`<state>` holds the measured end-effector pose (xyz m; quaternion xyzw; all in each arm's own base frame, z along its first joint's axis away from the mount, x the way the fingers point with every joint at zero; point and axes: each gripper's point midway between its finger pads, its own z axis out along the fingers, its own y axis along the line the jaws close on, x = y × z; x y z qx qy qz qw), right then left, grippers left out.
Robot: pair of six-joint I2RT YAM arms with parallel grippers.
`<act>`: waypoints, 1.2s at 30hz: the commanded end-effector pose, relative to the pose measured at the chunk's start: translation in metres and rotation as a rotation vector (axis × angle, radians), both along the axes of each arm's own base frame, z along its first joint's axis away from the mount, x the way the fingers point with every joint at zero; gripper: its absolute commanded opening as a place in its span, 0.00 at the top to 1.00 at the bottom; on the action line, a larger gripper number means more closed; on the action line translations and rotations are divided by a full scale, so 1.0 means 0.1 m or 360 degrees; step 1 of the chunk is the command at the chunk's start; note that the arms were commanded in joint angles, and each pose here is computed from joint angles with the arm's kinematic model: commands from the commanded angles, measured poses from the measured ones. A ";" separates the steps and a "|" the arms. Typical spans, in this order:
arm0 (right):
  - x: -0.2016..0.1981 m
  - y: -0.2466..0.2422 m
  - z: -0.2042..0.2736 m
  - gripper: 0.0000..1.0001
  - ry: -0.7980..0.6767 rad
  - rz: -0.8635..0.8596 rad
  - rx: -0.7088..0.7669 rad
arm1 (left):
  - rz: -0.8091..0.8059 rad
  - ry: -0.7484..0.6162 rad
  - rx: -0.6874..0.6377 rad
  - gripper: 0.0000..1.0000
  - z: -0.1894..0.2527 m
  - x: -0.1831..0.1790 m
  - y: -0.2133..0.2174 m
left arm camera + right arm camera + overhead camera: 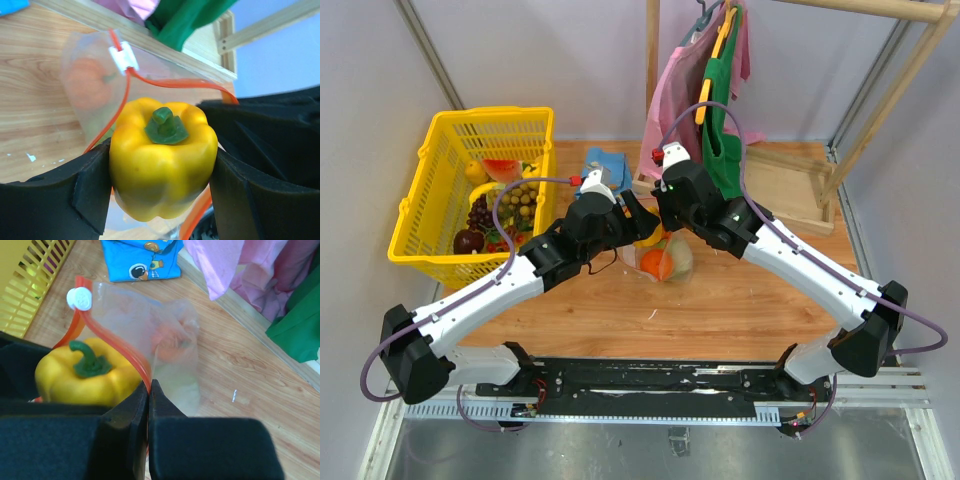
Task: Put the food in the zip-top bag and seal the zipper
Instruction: Place the fake vegetable in the zipper food storage bag.
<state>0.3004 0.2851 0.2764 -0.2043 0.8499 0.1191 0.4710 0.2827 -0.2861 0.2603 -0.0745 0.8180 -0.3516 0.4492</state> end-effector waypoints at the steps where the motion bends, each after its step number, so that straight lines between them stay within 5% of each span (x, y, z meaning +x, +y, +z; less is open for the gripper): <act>1: -0.09 0.15 0.16 0.99 -0.0019 0.0087 0.0137 | 0.0224 -0.0040 0.0022 0.56 0.00 0.18 0.12; 12: -0.16 0.22 0.08 0.99 0.0052 0.0122 0.0188 | 0.0242 -0.0124 -0.0036 0.39 0.00 0.33 -0.03; 21: -0.14 0.20 0.06 0.99 0.0042 0.0101 0.0182 | 0.0135 -0.0168 -0.0010 0.12 0.06 0.23 -0.09; 36: -0.12 0.17 0.01 0.99 0.0042 0.0073 0.0168 | -0.0020 -0.0078 0.0009 0.15 0.32 -0.25 0.19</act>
